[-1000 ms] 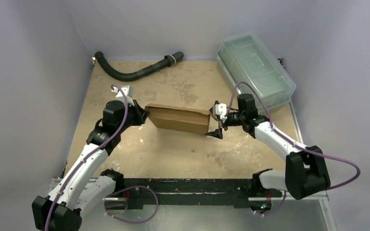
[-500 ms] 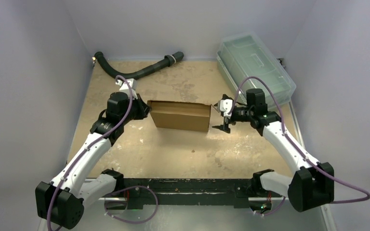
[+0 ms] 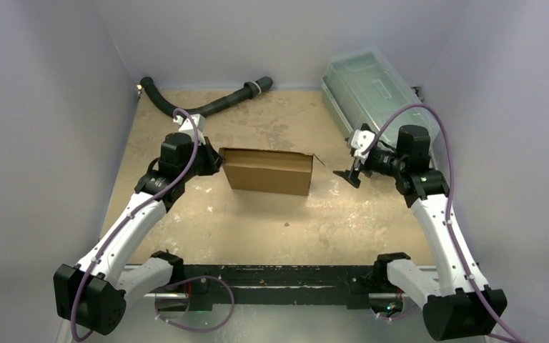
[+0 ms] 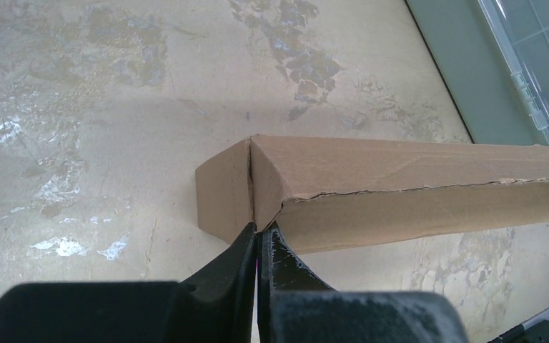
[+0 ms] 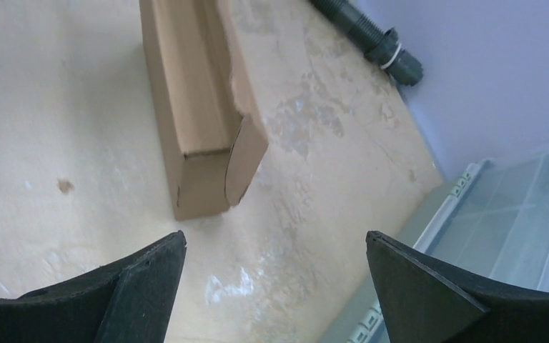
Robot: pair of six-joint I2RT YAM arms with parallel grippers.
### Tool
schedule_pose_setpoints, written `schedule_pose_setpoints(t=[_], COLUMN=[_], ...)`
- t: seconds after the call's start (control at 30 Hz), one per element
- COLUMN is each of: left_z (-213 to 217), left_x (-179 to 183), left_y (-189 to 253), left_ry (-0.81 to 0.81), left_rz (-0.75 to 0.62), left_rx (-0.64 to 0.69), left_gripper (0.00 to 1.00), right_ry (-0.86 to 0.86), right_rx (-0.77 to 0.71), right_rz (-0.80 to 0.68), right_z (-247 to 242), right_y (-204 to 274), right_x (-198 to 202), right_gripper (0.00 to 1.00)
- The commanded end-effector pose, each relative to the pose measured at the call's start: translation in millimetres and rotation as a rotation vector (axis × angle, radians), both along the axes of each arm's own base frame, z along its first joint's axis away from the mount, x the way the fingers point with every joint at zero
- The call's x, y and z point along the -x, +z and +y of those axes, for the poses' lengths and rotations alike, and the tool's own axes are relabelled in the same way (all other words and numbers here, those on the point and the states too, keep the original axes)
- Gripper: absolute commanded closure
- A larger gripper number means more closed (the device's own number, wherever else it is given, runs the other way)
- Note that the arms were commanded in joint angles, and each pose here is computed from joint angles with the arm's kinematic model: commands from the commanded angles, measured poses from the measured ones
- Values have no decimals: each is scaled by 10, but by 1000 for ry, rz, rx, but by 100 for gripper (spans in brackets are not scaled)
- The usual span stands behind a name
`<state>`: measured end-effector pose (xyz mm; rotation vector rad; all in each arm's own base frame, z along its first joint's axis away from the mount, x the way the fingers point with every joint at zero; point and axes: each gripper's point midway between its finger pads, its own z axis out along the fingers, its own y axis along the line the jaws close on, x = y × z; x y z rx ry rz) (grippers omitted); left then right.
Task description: Fold the paper box
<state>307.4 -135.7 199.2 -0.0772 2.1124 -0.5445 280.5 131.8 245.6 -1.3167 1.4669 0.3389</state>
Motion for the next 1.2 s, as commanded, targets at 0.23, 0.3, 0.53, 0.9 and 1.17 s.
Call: schedule_pose_setpoints(t=[0.23, 0.3, 0.53, 0.9, 1.17], left_z=[71, 61, 36, 20, -19], left_x=[39, 34, 21, 14, 47], left_y=[-123, -120, -115, -94, -83], left_ry=[29, 28, 29, 33, 27], left_rz=[80, 82, 85, 83, 83], left_rx=[-37, -31, -17, 0, 30], left_gripper=[100, 100, 100, 99, 98], right_ry=[-124, -143, -191, -271, -272], right_rx=[-319, -304, -220, -172, -199], right_rz=[189, 193, 154, 39, 36], right_z=[180, 186, 304, 392, 441], right_y=[270, 159, -82, -143, -75], right_x=[99, 102, -19, -207, -193], right_gripper=[11, 21, 37, 70, 95])
